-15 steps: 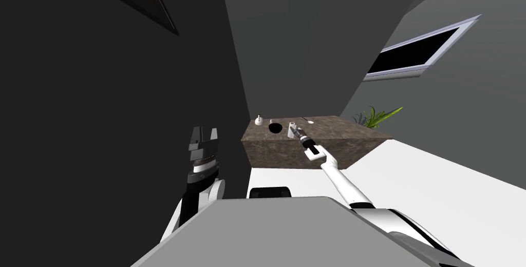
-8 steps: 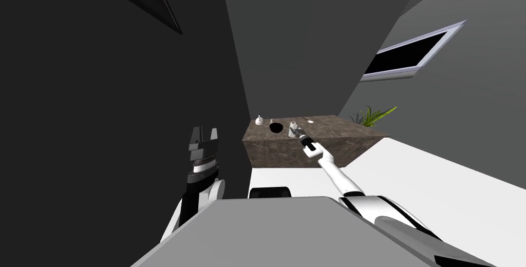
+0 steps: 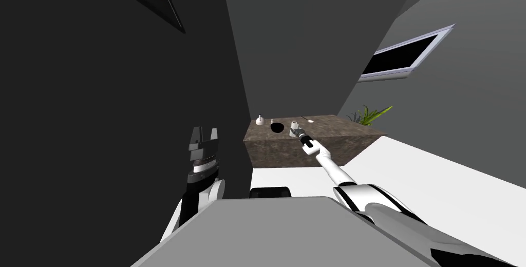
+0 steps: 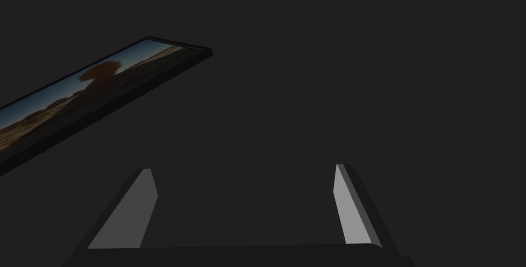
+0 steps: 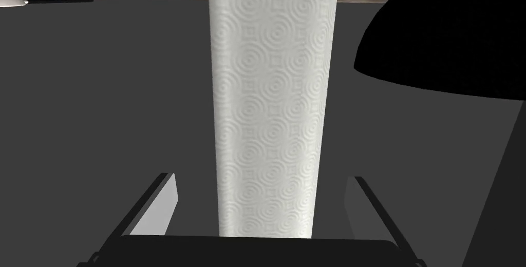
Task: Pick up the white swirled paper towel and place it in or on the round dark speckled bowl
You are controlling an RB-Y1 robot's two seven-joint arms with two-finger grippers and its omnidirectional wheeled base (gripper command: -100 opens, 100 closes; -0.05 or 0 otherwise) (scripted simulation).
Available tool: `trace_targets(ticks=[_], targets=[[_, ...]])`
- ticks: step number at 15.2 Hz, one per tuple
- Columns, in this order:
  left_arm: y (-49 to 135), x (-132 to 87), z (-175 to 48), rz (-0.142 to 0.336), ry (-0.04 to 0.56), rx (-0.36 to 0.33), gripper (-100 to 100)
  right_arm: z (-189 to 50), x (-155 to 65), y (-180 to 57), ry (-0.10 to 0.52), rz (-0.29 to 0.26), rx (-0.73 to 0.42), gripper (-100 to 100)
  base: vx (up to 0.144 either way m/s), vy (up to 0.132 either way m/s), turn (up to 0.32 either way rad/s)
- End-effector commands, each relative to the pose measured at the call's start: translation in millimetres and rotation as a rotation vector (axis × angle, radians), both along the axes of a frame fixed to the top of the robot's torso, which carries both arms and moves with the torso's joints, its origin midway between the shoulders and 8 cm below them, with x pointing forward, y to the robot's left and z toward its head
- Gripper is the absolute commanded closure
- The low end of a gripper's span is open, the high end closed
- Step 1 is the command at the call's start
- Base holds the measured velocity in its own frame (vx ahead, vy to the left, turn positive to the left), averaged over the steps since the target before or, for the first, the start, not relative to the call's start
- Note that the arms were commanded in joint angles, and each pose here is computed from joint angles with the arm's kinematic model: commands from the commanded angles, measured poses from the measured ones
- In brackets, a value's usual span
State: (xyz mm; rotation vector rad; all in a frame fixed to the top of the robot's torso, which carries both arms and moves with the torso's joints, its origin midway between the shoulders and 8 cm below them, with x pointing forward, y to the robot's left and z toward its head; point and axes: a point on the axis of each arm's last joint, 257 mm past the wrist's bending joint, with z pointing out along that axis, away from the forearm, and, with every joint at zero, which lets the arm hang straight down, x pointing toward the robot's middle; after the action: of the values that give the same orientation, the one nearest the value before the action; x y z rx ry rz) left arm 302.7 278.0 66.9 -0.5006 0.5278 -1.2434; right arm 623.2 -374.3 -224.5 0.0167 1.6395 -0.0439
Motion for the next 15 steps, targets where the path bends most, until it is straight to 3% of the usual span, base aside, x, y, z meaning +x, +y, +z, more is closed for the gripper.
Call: trace_targets(ticks=[1,5,6,11,12,15], targets=[[0.0,0,0,0.000,0.000,0.000,0,-5,5,-4,0.023,-0.013,-0.041,-100,-0.004,0.060,-0.027],[0.0,0,0,0.000,0.000,0.000,0,-7,6,-5,0.029,-0.016,-0.051,-100,0.000,0.039,-0.010],[0.0,0,0,0.000,0.000,0.000,0,-7,6,-5,0.029,-0.016,-0.051,100,0.000,0.006,0.000],[0.0,0,0,0.000,0.000,0.000,0,-6,6,-4,0.028,-0.014,-0.051,100,0.000,0.000,-0.001],[0.0,0,0,0.000,0.000,0.000,0,3,14,-8,0.023,-0.024,-0.054,100,-0.050,-0.051,0.068],[0.0,0,0,0.000,0.000,0.000,0,20,26,-10,0.009,-0.034,-0.058,100,-0.127,-0.140,0.109]])
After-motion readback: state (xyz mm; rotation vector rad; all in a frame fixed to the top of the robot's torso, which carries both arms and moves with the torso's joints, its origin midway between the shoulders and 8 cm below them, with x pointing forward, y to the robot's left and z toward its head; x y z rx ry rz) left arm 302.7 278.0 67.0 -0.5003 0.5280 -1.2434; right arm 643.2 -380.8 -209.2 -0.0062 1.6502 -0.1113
